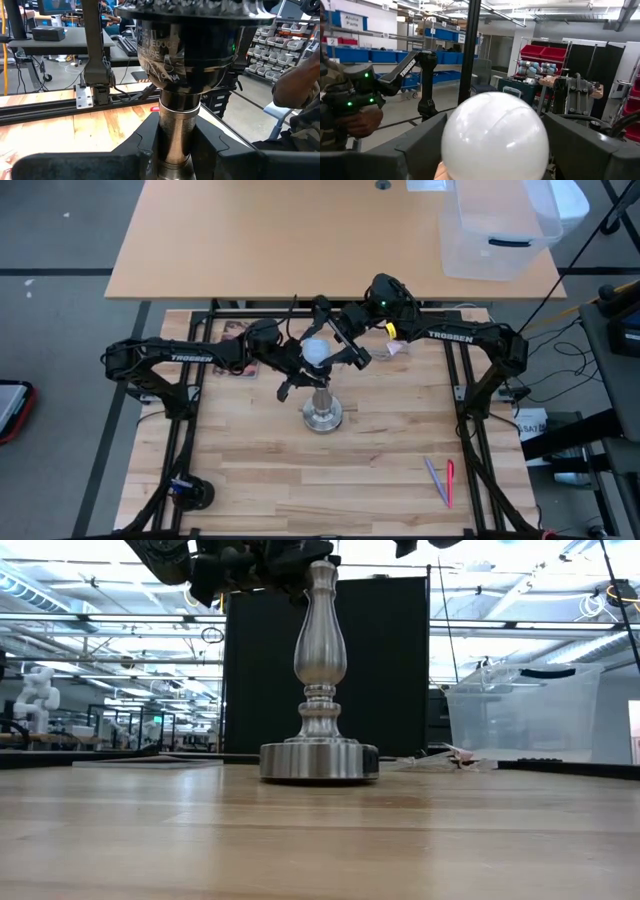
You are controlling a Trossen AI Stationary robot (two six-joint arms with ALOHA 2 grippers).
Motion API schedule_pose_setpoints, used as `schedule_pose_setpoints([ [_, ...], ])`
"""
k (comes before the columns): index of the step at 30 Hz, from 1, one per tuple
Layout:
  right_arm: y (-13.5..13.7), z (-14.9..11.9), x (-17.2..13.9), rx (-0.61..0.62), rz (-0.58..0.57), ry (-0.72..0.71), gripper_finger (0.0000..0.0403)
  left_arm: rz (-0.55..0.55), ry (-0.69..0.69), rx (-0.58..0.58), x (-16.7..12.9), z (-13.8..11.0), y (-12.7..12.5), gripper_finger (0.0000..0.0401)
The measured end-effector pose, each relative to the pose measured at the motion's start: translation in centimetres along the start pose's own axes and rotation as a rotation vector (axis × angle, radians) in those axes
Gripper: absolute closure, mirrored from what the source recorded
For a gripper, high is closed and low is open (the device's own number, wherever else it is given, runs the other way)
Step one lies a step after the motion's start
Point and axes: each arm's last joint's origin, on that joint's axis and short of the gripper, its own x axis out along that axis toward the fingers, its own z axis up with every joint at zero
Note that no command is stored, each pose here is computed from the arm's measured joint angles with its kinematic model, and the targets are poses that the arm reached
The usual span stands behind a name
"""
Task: Screw lightbulb
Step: Remove the lightbulb from the lamp
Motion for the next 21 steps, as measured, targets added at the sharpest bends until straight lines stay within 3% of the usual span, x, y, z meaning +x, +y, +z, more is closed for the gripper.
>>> schedule_pose_setpoints([
  [8, 0.1, -0.1, 0.0, 0.051, 0.013, 0.010, 0.0035, 0.014, 0.000, 0.001, 0.0, 0.0, 0.0, 0.0329],
  [21, 1.5, 2.2, -0.6, 0.043, 0.042, 0.003, 0.0030, 0.013, 0.001, 0.005, 0.1, 0.0, -0.1, 0.0329],
])
